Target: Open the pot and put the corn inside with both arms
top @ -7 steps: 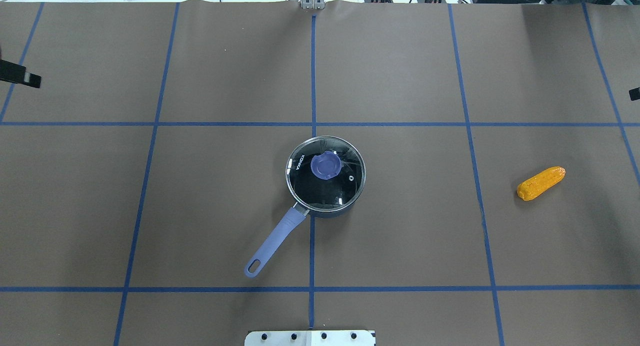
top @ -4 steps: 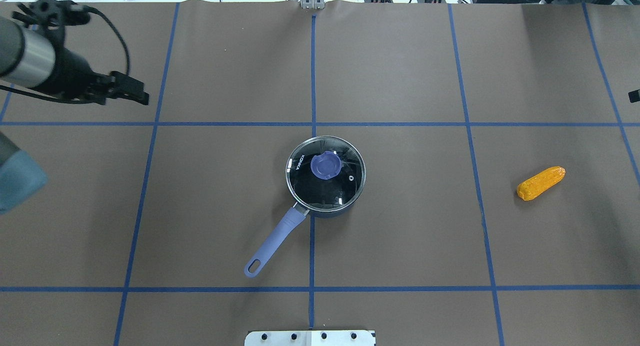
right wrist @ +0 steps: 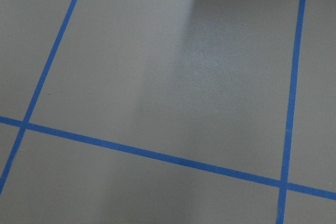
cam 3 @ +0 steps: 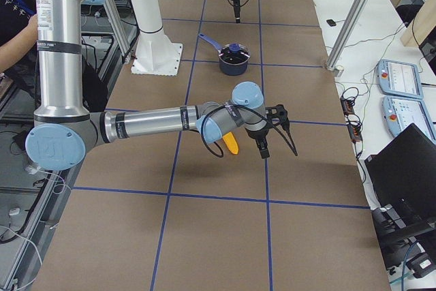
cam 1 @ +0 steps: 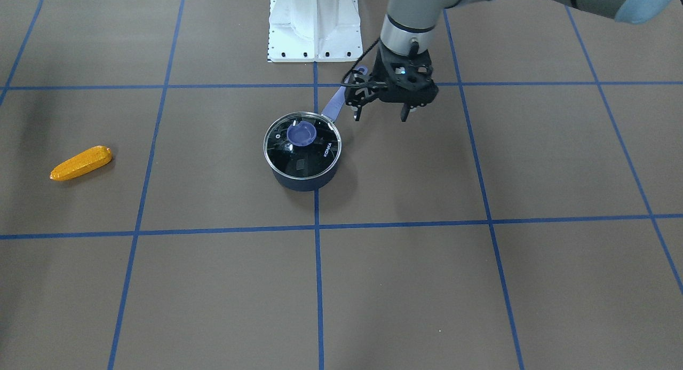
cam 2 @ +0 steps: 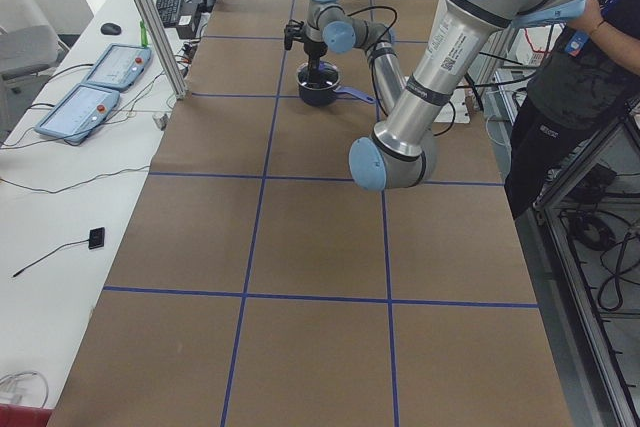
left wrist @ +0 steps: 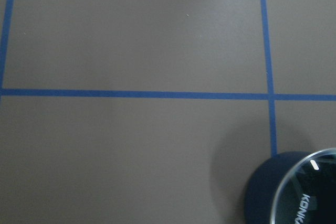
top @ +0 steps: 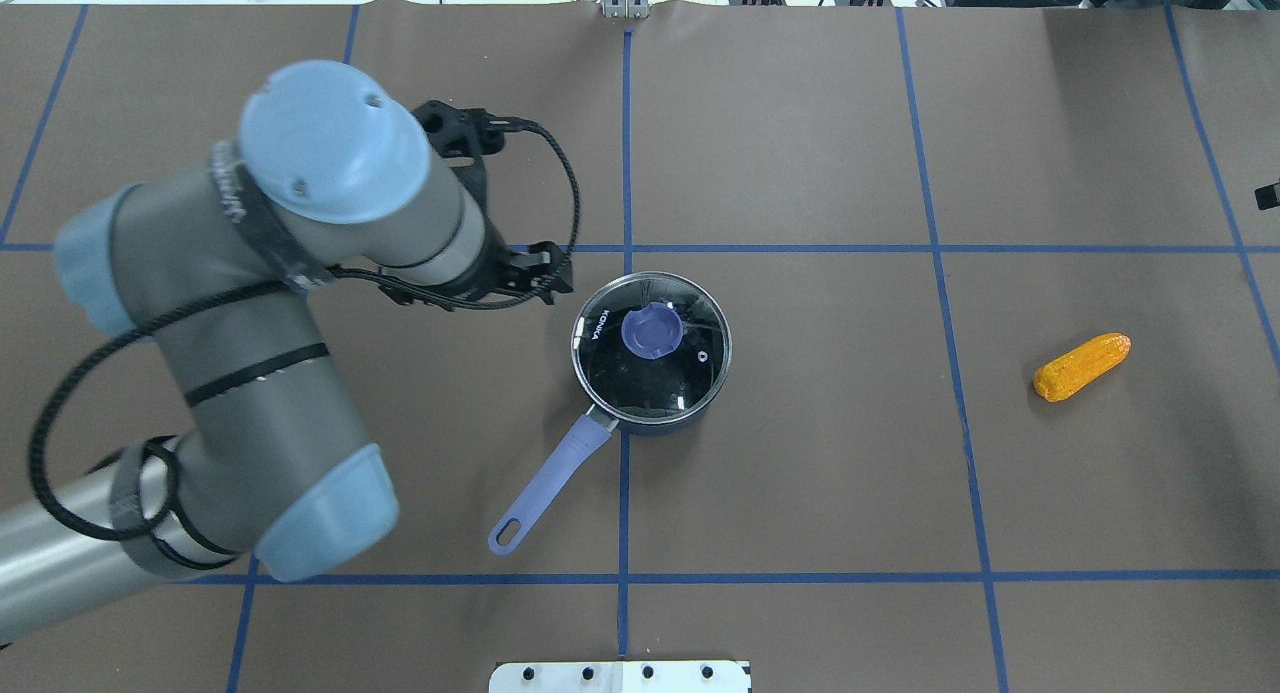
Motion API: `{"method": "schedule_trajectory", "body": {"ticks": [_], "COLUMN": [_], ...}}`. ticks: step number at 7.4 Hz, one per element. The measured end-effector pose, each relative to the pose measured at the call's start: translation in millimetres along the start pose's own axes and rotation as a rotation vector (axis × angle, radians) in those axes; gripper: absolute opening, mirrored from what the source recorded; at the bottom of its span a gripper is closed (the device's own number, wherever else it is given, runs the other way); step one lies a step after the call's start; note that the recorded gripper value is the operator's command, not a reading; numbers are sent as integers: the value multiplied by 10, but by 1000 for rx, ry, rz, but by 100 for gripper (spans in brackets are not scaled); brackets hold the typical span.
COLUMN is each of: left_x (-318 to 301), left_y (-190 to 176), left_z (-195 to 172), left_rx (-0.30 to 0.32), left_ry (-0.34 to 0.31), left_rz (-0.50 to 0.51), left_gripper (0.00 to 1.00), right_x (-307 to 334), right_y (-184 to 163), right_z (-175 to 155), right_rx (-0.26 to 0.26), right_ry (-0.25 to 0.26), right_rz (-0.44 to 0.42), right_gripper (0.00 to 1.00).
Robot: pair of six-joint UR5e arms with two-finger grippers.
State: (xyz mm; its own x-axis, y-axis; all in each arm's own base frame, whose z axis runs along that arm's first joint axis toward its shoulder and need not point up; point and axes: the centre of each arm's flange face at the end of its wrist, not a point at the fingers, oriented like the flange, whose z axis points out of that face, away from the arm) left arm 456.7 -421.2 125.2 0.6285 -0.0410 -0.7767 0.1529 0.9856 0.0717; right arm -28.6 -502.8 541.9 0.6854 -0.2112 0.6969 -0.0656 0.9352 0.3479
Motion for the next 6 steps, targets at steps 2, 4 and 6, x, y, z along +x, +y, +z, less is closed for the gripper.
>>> {"method": "schedule_trajectory", "body": {"ticks": [2, 4, 6], "left_x": [832, 1165, 1210], "left_y": [171, 152, 119], "left_z": [244, 455, 605], "left_rx": [-25, -35, -34], "left_ry": [-33, -52, -48], "left_rz": [-27, -26, -23], "left_gripper": [100, 100, 99], "right_x": [-8, -10, -9], "right_y": [3, 7, 11], "right_z": [11, 21, 34], "right_rx": [-2, -5, -7], "right_ry": [-1, -2, -2], "right_rz": [-1, -1, -2], "right_gripper": [100, 100, 100]}}
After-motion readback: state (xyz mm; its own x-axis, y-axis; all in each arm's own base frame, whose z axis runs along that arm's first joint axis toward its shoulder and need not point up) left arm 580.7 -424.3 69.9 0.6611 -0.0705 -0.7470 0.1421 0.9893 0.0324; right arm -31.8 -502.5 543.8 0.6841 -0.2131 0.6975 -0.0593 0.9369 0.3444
